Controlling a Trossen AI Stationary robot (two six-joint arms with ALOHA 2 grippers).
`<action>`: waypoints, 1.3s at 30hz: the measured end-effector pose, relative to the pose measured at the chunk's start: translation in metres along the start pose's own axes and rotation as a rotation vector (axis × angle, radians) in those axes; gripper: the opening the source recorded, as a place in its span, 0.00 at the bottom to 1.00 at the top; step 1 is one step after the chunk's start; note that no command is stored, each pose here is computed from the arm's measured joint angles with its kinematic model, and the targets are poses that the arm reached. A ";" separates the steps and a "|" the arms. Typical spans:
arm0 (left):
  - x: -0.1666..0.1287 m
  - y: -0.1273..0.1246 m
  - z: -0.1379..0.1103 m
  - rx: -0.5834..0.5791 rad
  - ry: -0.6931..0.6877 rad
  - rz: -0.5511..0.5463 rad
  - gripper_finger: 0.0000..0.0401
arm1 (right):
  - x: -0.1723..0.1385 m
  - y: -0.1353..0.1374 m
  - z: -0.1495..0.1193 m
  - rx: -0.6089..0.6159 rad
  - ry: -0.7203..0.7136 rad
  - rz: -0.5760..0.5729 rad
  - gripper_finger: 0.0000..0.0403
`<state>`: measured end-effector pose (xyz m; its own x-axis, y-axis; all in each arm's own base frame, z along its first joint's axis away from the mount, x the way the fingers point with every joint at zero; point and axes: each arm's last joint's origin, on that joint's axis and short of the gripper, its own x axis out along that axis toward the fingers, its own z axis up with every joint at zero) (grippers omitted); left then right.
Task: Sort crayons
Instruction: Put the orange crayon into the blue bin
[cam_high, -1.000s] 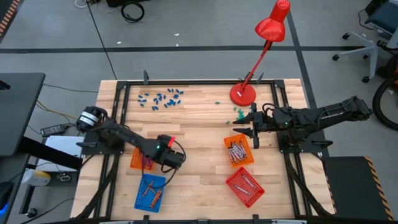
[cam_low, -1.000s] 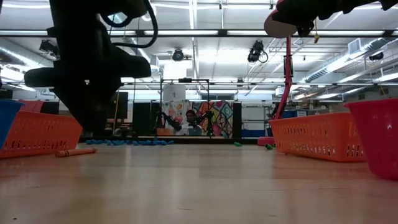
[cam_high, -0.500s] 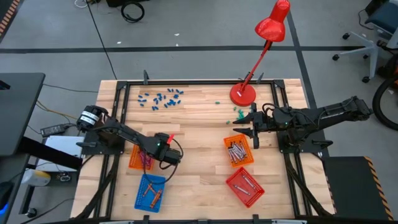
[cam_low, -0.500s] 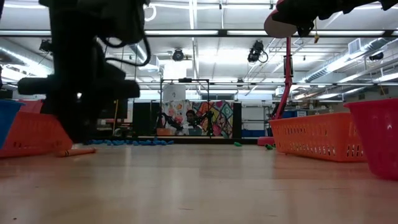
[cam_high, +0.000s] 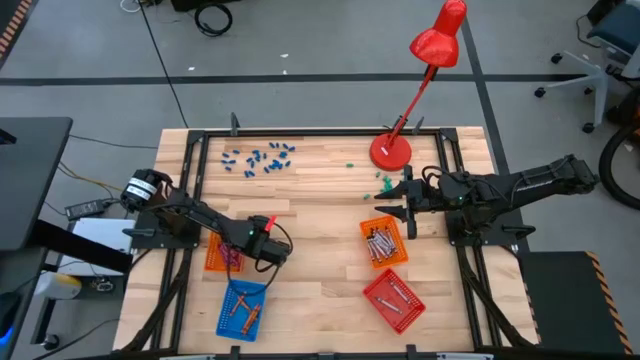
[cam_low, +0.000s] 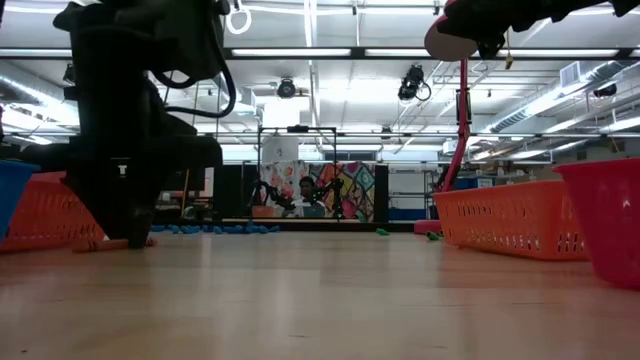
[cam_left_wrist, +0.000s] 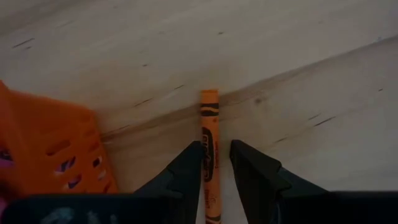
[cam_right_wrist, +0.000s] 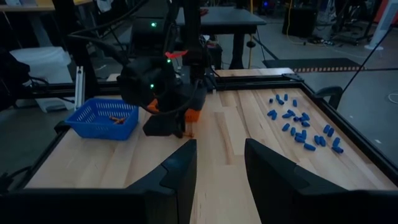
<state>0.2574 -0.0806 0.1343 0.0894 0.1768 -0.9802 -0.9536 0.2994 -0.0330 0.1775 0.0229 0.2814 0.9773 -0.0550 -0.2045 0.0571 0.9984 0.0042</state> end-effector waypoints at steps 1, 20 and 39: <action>0.000 0.000 0.000 0.009 0.006 -0.001 0.26 | 0.000 0.000 0.000 0.000 0.001 0.000 0.35; 0.001 -0.001 -0.001 0.116 0.016 -0.012 0.24 | 0.000 0.000 0.000 0.000 0.000 0.000 0.35; -0.025 -0.015 0.003 0.236 0.027 -0.074 0.09 | 0.000 0.000 0.000 0.000 0.000 0.000 0.35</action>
<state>0.2707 -0.0866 0.1595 0.1459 0.1220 -0.9817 -0.8507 0.5220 -0.0616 0.1775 0.0228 0.2814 0.9773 -0.0550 -0.2044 0.0571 0.9984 0.0047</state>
